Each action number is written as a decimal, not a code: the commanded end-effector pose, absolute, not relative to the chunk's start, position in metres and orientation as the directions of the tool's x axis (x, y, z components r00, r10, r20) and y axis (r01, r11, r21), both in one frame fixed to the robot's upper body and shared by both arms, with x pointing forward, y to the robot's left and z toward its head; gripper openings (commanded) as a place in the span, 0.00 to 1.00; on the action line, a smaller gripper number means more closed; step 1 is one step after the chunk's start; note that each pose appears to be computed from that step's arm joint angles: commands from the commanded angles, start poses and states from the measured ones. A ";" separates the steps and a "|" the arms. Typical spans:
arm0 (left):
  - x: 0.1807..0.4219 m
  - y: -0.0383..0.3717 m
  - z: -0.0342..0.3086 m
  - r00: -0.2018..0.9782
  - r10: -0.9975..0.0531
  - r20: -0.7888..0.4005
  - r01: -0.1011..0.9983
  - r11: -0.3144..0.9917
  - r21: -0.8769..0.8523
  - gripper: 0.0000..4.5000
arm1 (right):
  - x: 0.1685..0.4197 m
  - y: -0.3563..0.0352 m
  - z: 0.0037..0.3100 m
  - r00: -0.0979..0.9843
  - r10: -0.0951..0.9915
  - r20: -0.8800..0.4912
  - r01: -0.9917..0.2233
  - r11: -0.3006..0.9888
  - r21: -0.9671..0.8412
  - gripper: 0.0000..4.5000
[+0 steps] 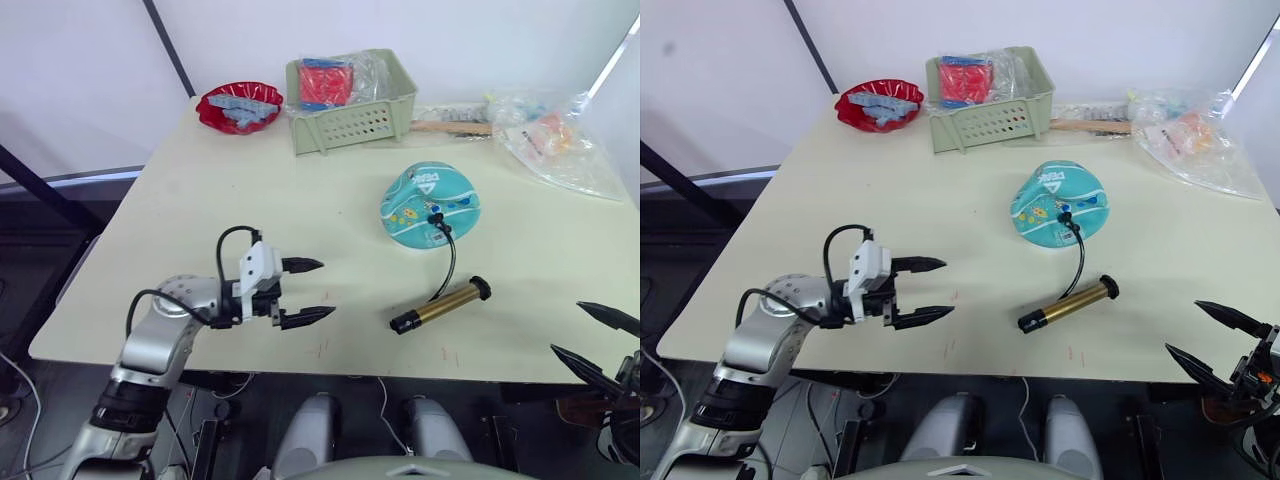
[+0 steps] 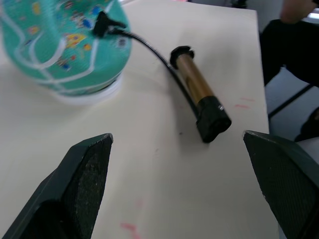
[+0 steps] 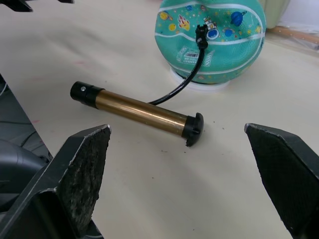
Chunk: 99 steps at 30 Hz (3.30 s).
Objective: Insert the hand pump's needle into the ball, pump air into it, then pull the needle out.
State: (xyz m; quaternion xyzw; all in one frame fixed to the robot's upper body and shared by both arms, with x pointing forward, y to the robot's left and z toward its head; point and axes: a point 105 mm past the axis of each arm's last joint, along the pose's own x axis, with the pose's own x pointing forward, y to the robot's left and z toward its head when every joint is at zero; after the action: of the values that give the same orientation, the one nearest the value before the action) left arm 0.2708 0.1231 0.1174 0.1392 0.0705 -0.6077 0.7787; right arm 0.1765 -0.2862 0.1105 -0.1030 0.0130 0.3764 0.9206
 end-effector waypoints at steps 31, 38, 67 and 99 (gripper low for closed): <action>0.281 -0.070 0.093 0.005 -0.877 -0.480 0.998 -0.024 0.054 0.98 | 0.184 -0.282 0.125 0.660 0.747 -0.083 -0.740 0.627 -0.244 1.00; 0.288 -0.079 0.076 0.074 -0.837 -0.542 0.997 0.042 0.071 0.98 | 0.182 -0.281 0.123 0.665 0.743 -0.078 -0.734 0.632 -0.249 1.00; 0.298 -0.078 0.073 0.079 -0.855 -0.513 0.994 0.030 0.103 0.23 | 0.182 -0.277 0.122 0.671 0.739 -0.058 -0.727 0.641 -0.247 1.00; 0.284 -0.042 0.125 0.094 -0.991 0.096 0.979 0.110 0.173 0.23 | 0.229 -0.220 0.178 0.774 0.580 0.254 -0.626 0.761 0.169 1.00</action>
State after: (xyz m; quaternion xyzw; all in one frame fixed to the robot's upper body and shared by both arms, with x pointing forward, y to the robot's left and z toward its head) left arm 0.2862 -0.0389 0.1093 0.0475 -0.0518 -0.6626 0.7457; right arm 0.2262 -0.2287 0.1688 0.0889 -0.0919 0.3300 0.9353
